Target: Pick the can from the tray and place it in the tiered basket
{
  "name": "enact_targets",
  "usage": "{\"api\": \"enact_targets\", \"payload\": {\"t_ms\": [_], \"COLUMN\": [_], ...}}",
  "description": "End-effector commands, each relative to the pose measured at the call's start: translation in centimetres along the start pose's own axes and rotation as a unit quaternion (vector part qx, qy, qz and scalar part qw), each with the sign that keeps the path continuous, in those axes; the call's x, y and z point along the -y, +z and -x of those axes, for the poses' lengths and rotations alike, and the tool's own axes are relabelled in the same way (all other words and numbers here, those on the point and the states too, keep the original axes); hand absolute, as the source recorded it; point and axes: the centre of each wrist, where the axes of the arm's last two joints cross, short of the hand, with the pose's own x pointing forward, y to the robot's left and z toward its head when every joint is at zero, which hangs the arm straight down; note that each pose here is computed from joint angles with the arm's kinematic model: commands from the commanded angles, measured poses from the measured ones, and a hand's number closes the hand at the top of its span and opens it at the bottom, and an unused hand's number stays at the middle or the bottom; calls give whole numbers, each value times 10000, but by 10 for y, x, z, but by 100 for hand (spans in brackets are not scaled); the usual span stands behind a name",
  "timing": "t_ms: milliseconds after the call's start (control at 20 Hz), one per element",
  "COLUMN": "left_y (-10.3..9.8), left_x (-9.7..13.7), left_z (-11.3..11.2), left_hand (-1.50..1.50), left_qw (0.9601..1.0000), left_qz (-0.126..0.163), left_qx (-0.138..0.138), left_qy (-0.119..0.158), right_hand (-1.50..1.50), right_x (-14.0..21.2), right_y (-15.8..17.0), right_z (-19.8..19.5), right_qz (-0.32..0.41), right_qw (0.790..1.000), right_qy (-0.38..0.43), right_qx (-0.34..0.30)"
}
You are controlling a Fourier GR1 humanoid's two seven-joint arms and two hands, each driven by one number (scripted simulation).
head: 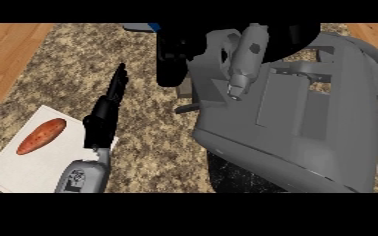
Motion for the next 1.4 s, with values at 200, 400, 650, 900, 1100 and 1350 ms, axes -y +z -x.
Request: {"api": "enact_targets", "payload": {"t_ms": [200, 400, 650, 900, 1100, 1350], "left_y": [-8, -2, 2, 3, -1, 9], "left_x": [2, -2, -8, -1, -13, -14], "left_z": [-6, 0, -4, -5, -10, 4], "left_hand": [0, 0, 0, 0, 0, 0], "left_qw": [10000, 10000, 9999, 9998, 9999, 9998], "left_qz": [50, -31, -42, -103, -118, -149], "left_qx": [11, 30, 120, 132, 59, 86], "left_qy": [82, 46, 66, 68, -57, -21], "right_hand": [150, 150, 150, 150, 150, -150], "right_x": [58, 79, 75, 51, 32, 24], "right_y": [-24, -37, -57, -87, -96, -119], "right_z": [-47, -60, -66, -59, -49, -11], "right_qz": [-313, -196, -144, -103, -87, -295], "right_qw": [9932, 9904, 9912, 9908, 9904, 9685], "right_qy": [-413, -623, -217, -39, 95, -1283], "right_qx": [-1047, -1215, -1297, -1352, -1373, -2112]}}
